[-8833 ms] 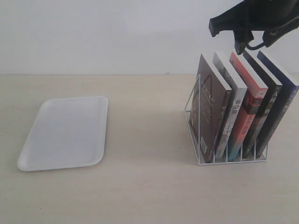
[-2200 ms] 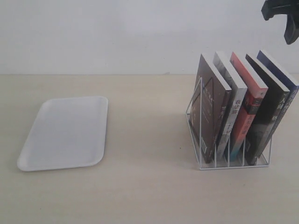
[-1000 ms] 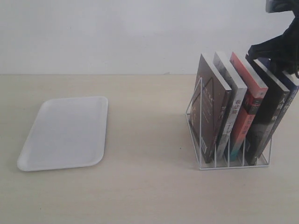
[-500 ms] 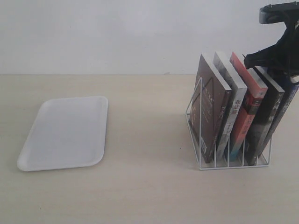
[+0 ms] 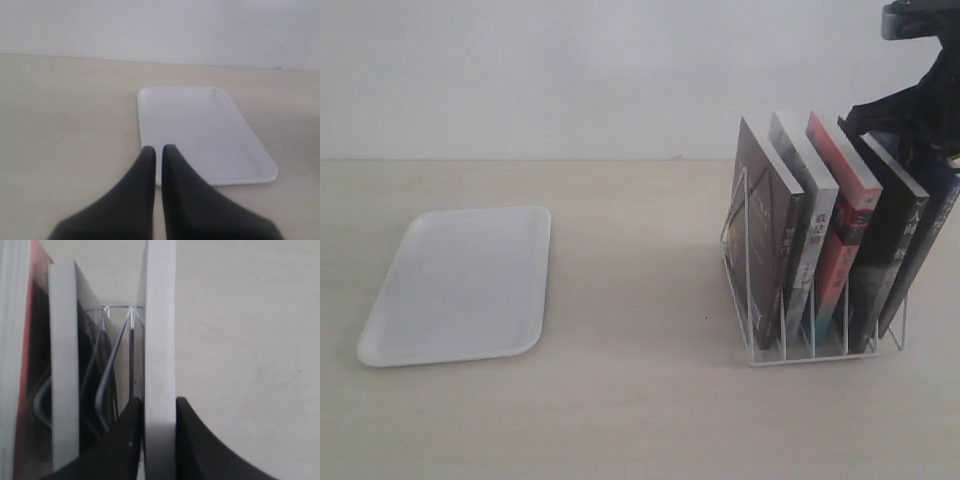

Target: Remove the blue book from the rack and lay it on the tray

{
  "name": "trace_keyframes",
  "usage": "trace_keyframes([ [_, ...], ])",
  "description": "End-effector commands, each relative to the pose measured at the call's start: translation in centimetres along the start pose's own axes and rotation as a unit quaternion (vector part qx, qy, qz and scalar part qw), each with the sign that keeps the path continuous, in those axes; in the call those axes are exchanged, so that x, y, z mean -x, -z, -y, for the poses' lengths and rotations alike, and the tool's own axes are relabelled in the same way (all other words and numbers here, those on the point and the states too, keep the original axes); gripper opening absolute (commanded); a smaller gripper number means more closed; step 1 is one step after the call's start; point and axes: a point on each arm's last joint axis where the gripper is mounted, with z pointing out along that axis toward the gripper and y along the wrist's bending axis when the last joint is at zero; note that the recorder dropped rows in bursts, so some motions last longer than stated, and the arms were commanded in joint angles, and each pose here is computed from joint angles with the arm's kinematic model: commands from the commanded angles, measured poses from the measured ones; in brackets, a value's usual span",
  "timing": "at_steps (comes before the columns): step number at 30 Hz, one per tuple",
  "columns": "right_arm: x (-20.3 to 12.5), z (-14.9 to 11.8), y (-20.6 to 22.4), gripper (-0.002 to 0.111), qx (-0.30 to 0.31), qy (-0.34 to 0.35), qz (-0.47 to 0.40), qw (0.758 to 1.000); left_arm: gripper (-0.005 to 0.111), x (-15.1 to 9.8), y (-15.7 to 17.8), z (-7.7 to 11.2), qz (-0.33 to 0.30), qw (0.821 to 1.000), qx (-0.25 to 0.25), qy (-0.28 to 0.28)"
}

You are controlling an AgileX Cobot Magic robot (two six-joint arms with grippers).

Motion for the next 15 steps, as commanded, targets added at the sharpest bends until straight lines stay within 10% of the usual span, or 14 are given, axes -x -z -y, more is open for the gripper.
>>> trace_keyframes([
  [1,1.2,0.6,4.9,0.000,-0.006,-0.001,0.087,0.996,0.005,0.0,0.0,0.0,0.003,1.000,0.001,0.004],
  [15,0.5,0.6,5.6,0.000,-0.007,-0.002,0.084,0.996,0.005,0.0,0.0,0.0,0.003,1.000,0.001,0.004],
])
